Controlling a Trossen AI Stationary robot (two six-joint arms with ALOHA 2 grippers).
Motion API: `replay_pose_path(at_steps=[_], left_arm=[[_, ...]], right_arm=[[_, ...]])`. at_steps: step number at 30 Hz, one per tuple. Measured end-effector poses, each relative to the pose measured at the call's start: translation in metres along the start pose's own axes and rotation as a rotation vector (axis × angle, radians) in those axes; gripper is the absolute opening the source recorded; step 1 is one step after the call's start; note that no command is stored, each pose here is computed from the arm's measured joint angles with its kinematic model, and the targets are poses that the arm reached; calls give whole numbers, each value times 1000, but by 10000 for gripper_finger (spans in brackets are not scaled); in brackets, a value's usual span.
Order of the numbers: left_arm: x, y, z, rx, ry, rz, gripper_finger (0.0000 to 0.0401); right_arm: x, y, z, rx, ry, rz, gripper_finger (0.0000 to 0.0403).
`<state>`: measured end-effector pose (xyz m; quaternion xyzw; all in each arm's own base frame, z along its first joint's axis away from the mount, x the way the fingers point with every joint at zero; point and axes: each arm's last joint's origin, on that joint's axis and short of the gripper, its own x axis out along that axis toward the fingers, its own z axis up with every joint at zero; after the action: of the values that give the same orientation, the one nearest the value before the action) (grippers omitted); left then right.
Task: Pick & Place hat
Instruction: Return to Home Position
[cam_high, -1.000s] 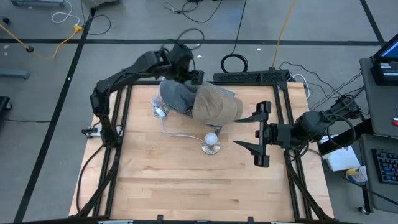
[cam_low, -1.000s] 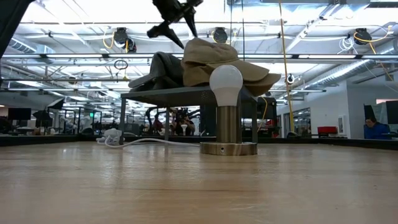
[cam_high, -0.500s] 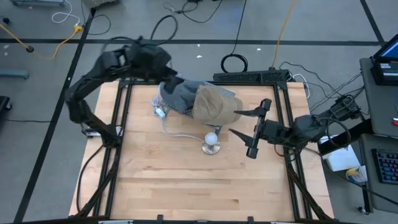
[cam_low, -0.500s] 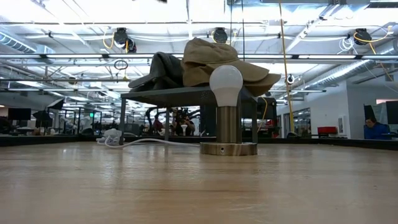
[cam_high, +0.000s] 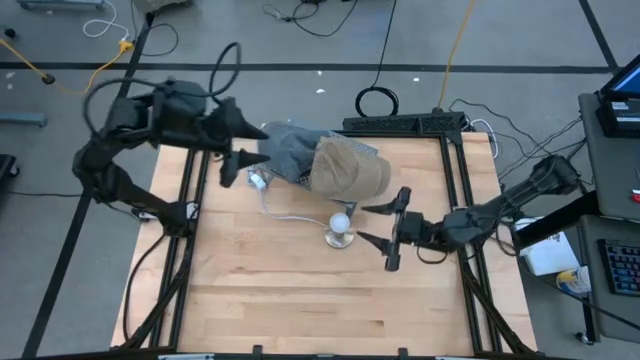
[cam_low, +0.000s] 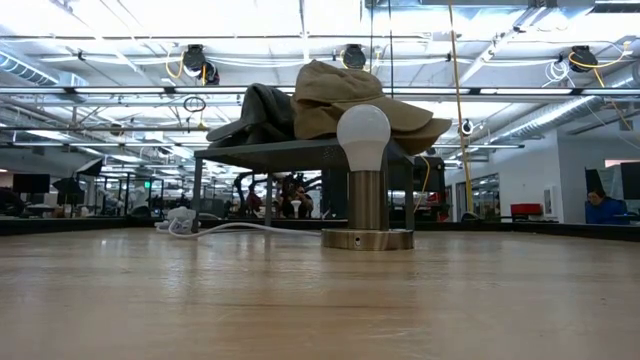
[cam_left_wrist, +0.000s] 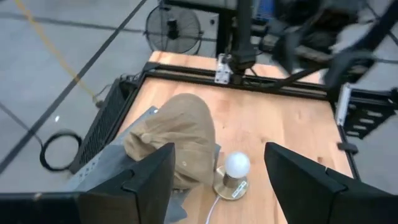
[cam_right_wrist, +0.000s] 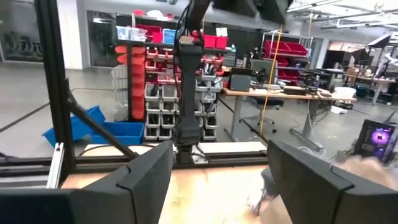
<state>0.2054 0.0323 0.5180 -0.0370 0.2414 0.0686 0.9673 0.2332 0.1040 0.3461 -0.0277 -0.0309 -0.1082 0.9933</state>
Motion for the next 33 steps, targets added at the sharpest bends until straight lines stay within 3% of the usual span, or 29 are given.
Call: replay_pose_path(at_steps=[3,6,12,24,33], left_arm=[[-15,-3,-2,44,-28,-12,258],[-28,-4,-3,74,-57,-16,265],[-41,-9,-23,116,-87,-75,270],[-6,-13,-131,79,-252,-166,248],[13,-17,-208,81,-459,-245,256]], right_arm=[[-4,0,-26,39,-27,-1,254],[-12,-1,-43,176,-99,49,254],[-24,-2,-76,115,-114,198,254],[-55,-20,-145,158,54,280,254],[-82,-41,-172,233,28,279,254]])
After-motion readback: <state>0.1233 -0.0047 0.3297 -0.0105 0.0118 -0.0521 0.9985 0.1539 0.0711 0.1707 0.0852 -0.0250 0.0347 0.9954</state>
